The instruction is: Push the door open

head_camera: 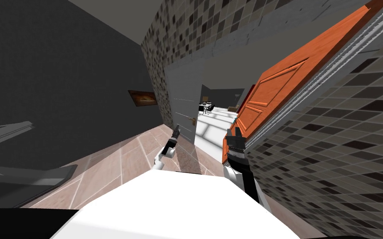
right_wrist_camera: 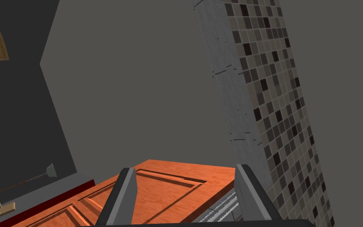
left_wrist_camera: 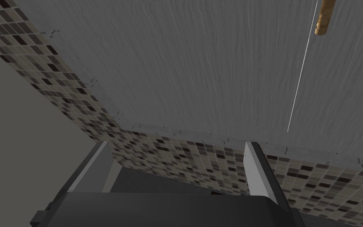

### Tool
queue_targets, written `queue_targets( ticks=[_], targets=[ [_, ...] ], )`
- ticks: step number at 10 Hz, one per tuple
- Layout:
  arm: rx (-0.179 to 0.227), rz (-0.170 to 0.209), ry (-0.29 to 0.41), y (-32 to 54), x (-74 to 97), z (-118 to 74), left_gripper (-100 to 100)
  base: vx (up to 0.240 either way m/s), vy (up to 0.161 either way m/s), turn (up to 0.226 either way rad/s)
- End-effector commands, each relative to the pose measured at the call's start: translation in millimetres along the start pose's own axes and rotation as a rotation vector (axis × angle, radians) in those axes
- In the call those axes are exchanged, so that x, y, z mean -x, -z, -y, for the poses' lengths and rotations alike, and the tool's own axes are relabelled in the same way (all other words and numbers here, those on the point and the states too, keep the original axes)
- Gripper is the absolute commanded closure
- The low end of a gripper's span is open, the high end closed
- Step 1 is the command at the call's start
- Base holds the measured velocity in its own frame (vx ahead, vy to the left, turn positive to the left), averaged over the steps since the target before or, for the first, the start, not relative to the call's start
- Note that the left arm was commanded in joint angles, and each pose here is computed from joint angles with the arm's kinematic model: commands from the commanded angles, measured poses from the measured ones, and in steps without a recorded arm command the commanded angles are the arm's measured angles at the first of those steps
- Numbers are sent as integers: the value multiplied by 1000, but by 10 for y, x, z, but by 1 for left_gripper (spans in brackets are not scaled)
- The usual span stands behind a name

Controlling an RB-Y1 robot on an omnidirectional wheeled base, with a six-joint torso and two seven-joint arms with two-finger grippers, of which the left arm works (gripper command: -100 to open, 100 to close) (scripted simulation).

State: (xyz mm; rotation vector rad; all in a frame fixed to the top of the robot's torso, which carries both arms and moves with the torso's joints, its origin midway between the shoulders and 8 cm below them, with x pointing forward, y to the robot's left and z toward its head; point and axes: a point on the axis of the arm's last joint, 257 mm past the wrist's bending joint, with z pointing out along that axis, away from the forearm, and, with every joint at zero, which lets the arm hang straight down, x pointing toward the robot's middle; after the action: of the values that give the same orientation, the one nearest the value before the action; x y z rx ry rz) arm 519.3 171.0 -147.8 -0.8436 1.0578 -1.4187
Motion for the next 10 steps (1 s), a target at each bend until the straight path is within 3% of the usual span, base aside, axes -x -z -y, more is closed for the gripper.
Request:
queue_targets(
  ticks=[1, 10],
  targets=[
    [17, -11, 9, -31, -61, -99, -100, 100, 57, -72],
    [109, -66, 49, -164, -382, -584, -100, 86, 59, -62]
  ],
)
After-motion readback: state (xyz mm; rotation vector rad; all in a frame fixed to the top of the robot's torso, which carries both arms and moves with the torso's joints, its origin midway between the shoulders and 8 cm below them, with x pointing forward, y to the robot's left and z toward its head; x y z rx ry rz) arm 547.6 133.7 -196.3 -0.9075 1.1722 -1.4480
